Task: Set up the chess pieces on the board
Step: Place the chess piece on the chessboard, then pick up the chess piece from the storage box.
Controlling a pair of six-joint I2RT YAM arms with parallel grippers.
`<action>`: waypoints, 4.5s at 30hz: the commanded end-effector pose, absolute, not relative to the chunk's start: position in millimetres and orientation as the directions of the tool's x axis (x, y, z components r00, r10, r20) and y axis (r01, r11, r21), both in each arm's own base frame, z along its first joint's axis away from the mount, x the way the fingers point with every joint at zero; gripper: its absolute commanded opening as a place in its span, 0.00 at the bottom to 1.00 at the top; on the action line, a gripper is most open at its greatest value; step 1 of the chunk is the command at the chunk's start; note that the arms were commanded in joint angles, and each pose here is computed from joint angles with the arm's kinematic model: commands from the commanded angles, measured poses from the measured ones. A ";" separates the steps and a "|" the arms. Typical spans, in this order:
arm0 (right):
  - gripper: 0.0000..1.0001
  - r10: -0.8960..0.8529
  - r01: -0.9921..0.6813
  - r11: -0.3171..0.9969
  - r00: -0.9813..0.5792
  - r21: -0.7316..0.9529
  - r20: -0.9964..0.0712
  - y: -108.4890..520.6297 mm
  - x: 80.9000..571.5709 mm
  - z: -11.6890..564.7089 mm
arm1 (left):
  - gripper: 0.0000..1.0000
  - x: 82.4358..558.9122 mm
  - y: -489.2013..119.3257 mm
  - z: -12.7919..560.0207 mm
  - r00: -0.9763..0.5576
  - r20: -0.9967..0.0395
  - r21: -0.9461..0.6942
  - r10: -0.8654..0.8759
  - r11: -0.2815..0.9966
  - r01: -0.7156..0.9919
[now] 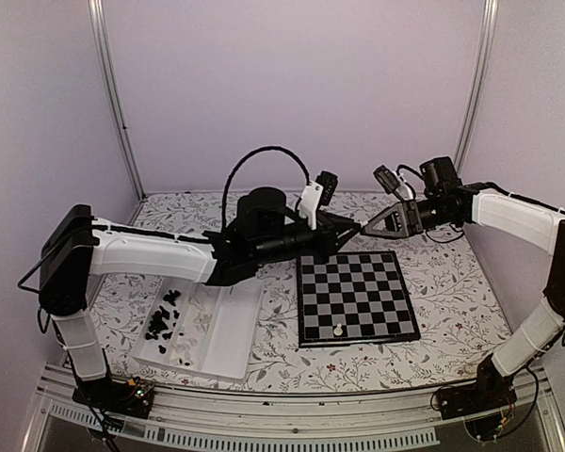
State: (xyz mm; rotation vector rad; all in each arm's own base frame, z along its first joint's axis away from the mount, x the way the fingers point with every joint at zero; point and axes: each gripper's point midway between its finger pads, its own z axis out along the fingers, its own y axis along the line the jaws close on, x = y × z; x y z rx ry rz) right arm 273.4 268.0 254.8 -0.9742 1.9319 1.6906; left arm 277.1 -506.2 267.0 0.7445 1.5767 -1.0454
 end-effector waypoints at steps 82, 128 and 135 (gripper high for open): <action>0.06 -0.904 -0.997 0.055 -0.023 -0.062 -0.426 272.6 192.1 54.5 | 0.53 307.4 -295.9 224.3 -0.437 -0.899 -0.218 0.015 0.851 0.477; 0.47 -0.671 -0.929 0.354 -0.169 -0.111 -0.722 215.5 249.1 138.3 | 0.37 218.4 -183.9 81.1 -0.913 -0.355 0.016 0.201 0.978 0.209; 0.46 -0.671 -0.925 0.362 -0.174 -0.113 -0.721 213.6 250.8 137.4 | 0.33 226.7 -181.5 59.0 -0.927 -0.301 0.048 0.222 0.975 0.218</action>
